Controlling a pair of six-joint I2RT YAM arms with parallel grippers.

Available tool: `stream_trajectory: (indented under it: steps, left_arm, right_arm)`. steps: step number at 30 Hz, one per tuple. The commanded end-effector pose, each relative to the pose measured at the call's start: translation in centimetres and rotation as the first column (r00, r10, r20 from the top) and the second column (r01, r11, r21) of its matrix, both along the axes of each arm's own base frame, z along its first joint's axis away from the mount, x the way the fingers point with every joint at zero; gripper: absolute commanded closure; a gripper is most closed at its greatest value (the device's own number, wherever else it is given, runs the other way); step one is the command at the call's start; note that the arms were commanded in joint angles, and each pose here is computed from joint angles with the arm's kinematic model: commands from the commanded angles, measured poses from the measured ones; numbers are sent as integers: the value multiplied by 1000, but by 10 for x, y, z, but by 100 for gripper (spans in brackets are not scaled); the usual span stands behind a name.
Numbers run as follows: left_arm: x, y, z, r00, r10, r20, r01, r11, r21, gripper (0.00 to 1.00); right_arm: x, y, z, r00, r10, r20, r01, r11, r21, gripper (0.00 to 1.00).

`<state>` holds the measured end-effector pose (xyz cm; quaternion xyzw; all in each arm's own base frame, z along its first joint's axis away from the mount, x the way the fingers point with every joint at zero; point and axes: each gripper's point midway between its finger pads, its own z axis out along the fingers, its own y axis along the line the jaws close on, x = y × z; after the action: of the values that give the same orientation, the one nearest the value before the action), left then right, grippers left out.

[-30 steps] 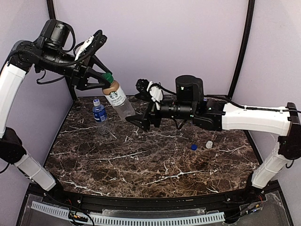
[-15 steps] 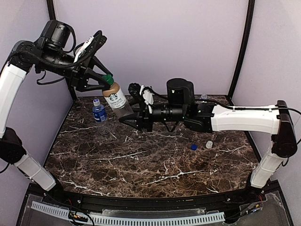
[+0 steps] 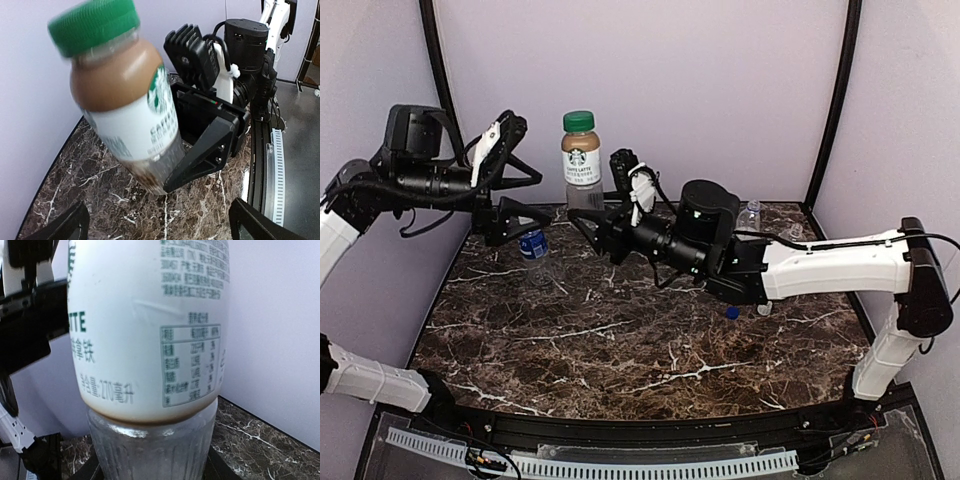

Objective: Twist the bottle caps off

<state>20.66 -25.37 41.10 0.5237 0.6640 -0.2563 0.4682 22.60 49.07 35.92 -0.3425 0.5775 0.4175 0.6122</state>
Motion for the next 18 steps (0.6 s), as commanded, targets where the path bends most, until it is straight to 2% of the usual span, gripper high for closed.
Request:
stream_trajectory:
  steps: [1,3,5,9,11,14,15,18]
  left_arm:
    - [-2,-9,13,999,31,27,-20,943,-333,6]
    - [-13,-11,11,1000,-21,10,23,922,-387,9]
    - [-8,-16,8,999,-20,-42,1,909,-416,9]
    - [-15,-24,13,993,-95,-74,50,883,-466,9]
    - [-14,-24,15,992,-89,-87,37,877,-479,10]
    - [-11,-23,7,992,-71,-103,15,884,-468,23]
    - [-8,-22,5,992,-50,-114,-9,885,-465,31]
    - [-3,-21,-8,988,-26,-154,-48,889,-455,39]
  right_arm:
    - [-4,6,28,997,-76,-5,75,976,205,64]
    - [-13,19,31,999,-43,10,39,976,215,64]
    - [-19,31,29,1000,-3,5,2,977,211,63]
    - [-25,45,25,998,55,-2,-53,976,213,64]
    - [-27,49,25,997,74,5,-73,974,215,64]
    - [-32,52,29,994,105,19,-106,966,235,64]
    - [-33,54,30,993,114,23,-116,965,236,64]
    - [-35,56,35,992,126,30,-130,962,242,64]
